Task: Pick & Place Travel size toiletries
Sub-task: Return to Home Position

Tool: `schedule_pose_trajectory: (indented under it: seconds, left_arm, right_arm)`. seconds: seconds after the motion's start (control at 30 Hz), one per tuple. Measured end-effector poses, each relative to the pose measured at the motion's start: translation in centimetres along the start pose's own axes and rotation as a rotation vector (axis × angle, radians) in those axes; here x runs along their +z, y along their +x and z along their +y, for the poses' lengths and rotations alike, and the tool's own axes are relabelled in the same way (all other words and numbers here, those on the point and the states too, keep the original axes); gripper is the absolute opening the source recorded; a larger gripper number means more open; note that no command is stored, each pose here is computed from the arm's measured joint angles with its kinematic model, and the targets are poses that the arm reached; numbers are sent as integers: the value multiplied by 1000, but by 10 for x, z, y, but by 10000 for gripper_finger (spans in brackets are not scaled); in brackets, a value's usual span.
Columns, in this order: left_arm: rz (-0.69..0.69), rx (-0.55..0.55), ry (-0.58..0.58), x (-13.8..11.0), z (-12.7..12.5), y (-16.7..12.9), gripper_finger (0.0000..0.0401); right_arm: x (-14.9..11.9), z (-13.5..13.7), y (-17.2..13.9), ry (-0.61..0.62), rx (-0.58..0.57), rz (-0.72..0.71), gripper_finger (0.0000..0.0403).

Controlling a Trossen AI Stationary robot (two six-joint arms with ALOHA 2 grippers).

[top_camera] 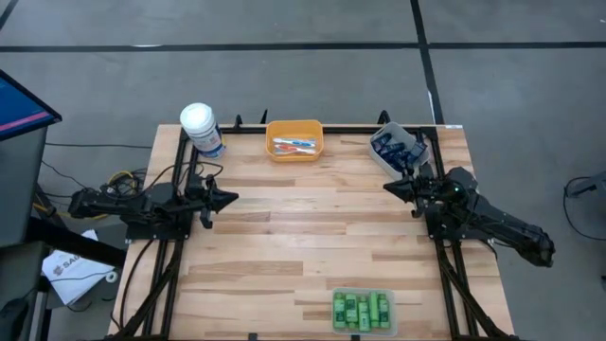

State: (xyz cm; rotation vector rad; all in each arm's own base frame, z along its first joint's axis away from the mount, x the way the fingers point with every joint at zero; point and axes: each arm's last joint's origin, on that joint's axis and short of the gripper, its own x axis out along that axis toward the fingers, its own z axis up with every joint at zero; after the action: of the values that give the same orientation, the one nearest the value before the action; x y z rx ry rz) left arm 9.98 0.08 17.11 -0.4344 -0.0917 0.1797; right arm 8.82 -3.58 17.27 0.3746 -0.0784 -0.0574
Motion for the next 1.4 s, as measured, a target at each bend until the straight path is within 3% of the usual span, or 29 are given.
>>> schedule_pose_trajectory:
  seconds: [1.4]
  left_arm:
    - [-15, -2, -1, 1, 0, 0, 0]
  right_arm:
    - [0, 0, 0, 5, -2, 3, 0]
